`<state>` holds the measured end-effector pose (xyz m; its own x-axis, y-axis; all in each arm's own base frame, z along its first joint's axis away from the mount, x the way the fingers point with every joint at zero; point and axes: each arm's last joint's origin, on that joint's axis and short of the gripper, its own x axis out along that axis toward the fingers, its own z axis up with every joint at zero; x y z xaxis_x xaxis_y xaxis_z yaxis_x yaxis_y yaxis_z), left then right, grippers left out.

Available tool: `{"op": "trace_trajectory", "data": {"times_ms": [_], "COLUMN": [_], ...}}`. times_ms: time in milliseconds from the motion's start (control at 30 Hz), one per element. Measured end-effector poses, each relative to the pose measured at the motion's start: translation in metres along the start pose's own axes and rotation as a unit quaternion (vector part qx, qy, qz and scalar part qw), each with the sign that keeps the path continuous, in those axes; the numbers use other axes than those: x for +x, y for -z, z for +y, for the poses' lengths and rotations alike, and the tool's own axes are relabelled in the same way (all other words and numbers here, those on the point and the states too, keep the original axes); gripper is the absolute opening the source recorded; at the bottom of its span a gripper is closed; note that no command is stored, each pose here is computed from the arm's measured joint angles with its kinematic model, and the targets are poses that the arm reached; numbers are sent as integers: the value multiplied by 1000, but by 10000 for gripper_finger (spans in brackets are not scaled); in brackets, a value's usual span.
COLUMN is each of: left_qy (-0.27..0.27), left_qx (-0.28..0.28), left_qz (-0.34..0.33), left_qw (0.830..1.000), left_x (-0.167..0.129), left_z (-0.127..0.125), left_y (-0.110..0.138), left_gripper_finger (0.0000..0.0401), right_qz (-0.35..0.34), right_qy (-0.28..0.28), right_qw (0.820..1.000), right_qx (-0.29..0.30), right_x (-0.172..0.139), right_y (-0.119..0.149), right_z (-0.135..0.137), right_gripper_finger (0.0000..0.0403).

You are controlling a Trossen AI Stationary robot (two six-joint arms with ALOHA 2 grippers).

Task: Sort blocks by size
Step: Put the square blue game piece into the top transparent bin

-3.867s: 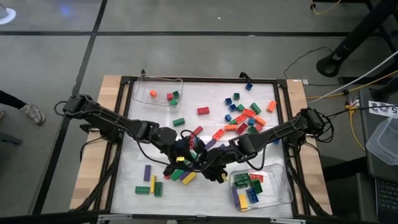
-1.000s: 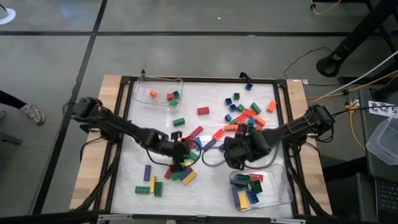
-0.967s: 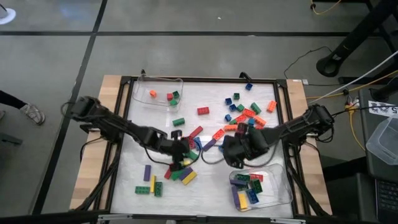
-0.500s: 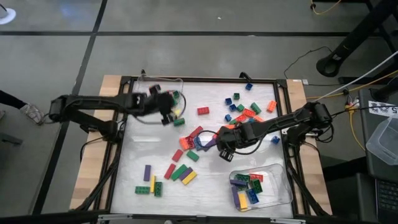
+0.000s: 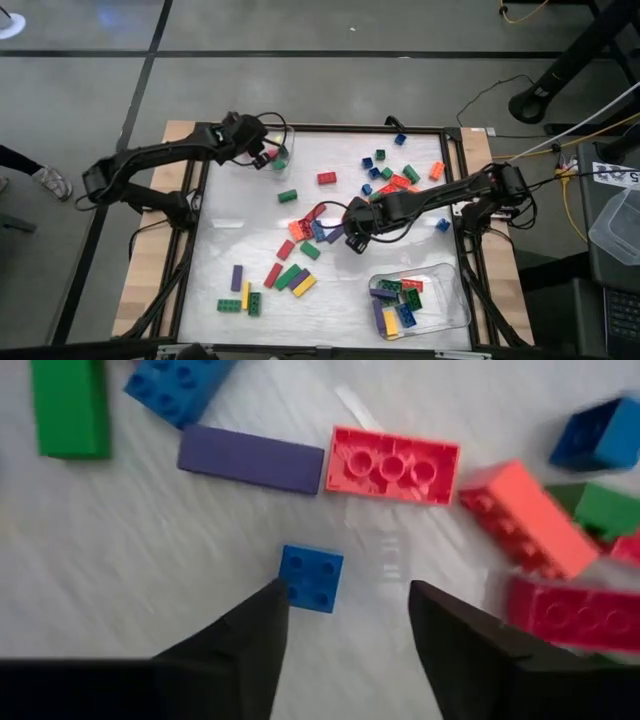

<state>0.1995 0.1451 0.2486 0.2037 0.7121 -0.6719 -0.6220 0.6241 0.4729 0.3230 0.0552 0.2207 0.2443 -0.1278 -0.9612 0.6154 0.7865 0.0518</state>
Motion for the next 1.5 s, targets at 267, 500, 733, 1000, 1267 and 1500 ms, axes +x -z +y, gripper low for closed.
{"op": "trace_trajectory", "data": {"times_ms": [267,500,733,1000,1267,1500], "left_qy": [-2,-2,-3,-1,1,54], "left_qx": [-1,14,-5,-8,-9,-15], "left_qz": [27,30,38,39,38,32], "left_qw": [1000,999,999,999,999,998], "left_x": [17,29,33,31,31,30], "left_z": [2,-3,-5,-5,-5,-8], "left_y": [2,0,1,0,0,0], "left_gripper_finger": [130,144,212,216,212,212], "right_qz": [49,69,75,71,89,79], "right_qy": [12,34,28,16,5,-5], "right_qw": [999,997,997,997,996,997], "right_qx": [20,15,16,18,20,21], "right_x": [28,48,52,57,58,64], "right_y": [2,4,4,3,4,2], "right_z": [6,9,11,14,14,18], "right_gripper_finger": [263,265,264,264,264,264]}}
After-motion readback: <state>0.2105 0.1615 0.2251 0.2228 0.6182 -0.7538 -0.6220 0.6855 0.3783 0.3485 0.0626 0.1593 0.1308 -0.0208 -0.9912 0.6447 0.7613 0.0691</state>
